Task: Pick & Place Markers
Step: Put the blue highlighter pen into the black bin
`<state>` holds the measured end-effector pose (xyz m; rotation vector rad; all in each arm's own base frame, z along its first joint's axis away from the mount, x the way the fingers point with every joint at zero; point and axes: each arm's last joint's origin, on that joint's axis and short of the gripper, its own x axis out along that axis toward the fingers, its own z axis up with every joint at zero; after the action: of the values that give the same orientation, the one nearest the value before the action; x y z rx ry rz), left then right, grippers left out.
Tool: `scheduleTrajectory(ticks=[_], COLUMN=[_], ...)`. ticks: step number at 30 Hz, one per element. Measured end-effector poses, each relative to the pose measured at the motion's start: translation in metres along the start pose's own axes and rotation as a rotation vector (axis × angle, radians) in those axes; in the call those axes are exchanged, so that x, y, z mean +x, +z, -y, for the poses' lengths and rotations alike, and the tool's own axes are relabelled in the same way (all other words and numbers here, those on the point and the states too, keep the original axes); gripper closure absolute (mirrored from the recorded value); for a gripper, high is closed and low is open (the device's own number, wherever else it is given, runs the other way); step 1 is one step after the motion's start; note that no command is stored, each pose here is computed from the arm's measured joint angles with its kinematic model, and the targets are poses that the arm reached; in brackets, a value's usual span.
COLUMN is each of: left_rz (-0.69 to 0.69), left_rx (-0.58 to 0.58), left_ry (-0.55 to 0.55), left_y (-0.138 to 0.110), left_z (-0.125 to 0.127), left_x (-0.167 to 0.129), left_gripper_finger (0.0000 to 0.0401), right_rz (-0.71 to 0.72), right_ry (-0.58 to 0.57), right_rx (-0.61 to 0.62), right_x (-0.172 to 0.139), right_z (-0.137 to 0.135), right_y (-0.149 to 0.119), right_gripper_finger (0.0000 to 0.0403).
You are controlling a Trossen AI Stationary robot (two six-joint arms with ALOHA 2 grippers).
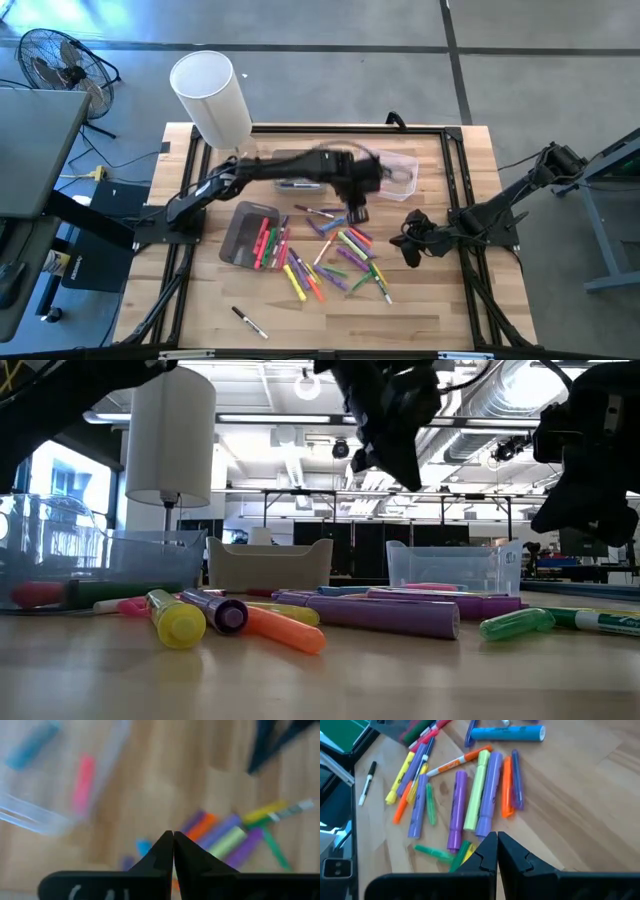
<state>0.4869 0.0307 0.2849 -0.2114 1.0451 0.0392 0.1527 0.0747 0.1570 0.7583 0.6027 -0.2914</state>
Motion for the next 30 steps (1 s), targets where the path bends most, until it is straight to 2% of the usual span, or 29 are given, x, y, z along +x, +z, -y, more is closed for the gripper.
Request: scheduleTrajectory(ticks=[7,14,22,24,27,30], left_rz=[-0.020,-0.103,-0.036,-0.095,-0.019,-0.015], left_rx=[0.024,-0.047,-0.140,-0.156,-0.246,-0.329], left_ry=[0.004,0.074,0.121,0.166,0.120,0.120], left_y=[-0.021,-0.061,-0.091,-0.114,-0.131,-0.163], left_z=[0.078,0.119,0.130,0.128,0.129,0.131], left_x=[0.016,0.045,0.029,0.022,0.021,0.012], left_gripper_finger=[0.0398,0.0400,0.0401,0.0401,0.0401,0.0401], right_rz=[-0.030,-0.084,-0.074,-0.065,-0.045,-0.013], right_ry=[0.016,0.042,0.042,0.037,0.025,0.008], right_rx=[-0.025,-0.026,-0.024,-0.024,-0.025,-0.025], right_x=[0.000,0.000,0.000,0.000,0.000,0.001], right_z=[-0.001,-0.001,-0.002,-0.002,-0.001,-0.001], right_y=[-0.001,-0.002,-0.002,-0.002,-0.001,0.000], right_gripper_finger=[0.0403,0.0403,0.0402,0.0403,0.0402,0.0403])
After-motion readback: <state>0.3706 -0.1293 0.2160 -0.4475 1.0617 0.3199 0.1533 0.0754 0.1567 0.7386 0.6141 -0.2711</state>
